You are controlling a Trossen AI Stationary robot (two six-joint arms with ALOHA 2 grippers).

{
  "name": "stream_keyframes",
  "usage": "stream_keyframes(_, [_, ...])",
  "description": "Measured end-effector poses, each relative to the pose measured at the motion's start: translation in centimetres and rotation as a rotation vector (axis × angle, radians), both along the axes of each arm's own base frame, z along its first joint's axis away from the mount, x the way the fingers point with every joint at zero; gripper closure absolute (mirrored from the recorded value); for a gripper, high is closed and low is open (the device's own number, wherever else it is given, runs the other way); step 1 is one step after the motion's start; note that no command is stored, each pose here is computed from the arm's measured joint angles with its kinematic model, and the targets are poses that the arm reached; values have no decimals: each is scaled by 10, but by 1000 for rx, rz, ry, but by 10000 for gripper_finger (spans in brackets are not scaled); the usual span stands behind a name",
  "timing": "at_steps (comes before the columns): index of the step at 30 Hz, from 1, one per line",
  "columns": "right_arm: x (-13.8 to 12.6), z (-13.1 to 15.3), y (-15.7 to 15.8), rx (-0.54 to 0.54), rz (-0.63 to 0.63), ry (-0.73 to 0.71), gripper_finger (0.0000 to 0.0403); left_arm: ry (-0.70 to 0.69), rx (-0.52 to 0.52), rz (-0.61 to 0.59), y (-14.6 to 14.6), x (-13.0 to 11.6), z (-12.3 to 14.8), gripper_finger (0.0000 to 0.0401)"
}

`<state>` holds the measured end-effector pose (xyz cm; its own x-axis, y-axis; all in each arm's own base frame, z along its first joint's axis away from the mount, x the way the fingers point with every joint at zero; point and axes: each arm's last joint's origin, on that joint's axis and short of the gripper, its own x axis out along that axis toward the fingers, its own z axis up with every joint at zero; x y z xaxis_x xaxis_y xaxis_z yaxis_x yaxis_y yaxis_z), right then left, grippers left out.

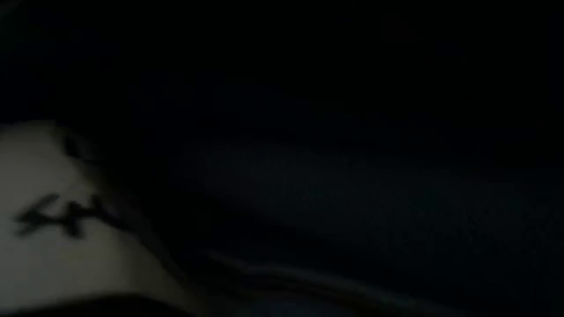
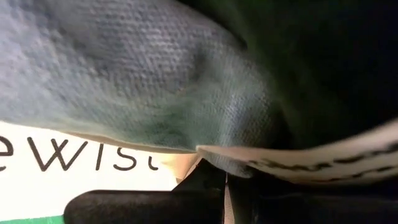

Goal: Fold Laundry from Bin
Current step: Put the stacked clothes into the red organizer bin

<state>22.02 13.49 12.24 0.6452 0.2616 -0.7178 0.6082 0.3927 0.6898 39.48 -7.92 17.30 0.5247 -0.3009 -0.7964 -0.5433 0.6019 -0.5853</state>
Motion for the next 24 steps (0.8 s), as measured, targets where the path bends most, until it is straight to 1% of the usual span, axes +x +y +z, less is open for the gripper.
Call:
stream_keyframes(2, [1,0,1,2,-4,-14,265,2,-1,0,0,0,0,401])
stream_keyframes(4, [2,0,1,0,-8,-30,282,2,-1,0,0,0,0,401])
stream_keyframes(6, [3,1,1,-7,-1,-41,314,1,-1,0,0,0,0,401])
stream_keyframes(9, [4,2,2,-4,-2,-58,375,-4,-2,0,0,0,0,401])
stream_keyframes(10, [5,3,2,2,-3,-69,386,-5,-3,0,0,0,1,401])
stream_keyframes(12, [6,5,3,17,-10,-94,385,-7,-6,-2,0,0,2,401])
stream_keyframes(15, [9,11,4,46,-17,-146,360,-14,-17,-8,0,-1,7,401])
stream_keyframes(17, [10,15,4,58,-27,-178,355,-25,-25,-4,0,-2,10,401])
stream_keyframes(19, [11,17,4,63,-38,-199,361,-27,-30,3,0,-2,12,401])
stream_keyframes(24, [15,22,6,64,-66,-241,392,-31,-39,6,2,-2,13,401])
